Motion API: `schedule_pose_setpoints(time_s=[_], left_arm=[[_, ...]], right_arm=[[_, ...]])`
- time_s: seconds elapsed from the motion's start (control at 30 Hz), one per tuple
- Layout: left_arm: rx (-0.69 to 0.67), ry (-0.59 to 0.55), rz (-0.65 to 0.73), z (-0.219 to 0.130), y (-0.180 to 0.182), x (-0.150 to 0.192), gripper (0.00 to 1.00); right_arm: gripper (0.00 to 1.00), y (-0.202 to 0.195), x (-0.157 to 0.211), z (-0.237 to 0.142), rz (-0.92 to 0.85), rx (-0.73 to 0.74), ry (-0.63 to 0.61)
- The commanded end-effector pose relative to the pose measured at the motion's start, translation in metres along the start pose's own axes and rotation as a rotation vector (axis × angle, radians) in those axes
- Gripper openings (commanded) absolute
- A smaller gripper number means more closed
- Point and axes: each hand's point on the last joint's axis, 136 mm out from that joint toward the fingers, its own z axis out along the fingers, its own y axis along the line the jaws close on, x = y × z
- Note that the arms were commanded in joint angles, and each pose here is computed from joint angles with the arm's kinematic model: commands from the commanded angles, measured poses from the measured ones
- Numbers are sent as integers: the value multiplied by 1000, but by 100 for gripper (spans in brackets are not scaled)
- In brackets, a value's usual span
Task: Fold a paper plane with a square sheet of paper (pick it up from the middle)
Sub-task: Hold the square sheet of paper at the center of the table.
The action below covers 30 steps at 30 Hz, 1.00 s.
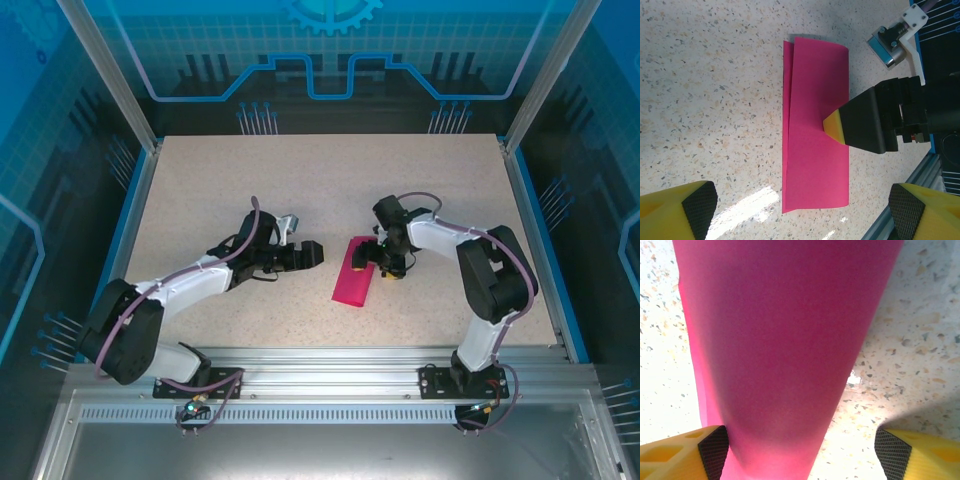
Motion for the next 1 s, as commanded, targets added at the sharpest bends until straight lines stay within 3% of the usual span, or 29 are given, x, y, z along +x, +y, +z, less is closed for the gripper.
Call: schedule_pose_setpoints(time_s=[0.0,0.57,0.8,0.97], left_arm=[[31,-18,20,2,-13,-11,92],[36,3,21,9,-14,-6,89],[28,15,17,12,-13,-5,80],[27,13,18,12,-14,-6,79]], right_arm=[[83,-11,11,32,-4,55,62],[94,-14,9,43,-11,109,89],[93,-24,12,45,-24,161,104],[90,-27,12,42,-11,146,99]])
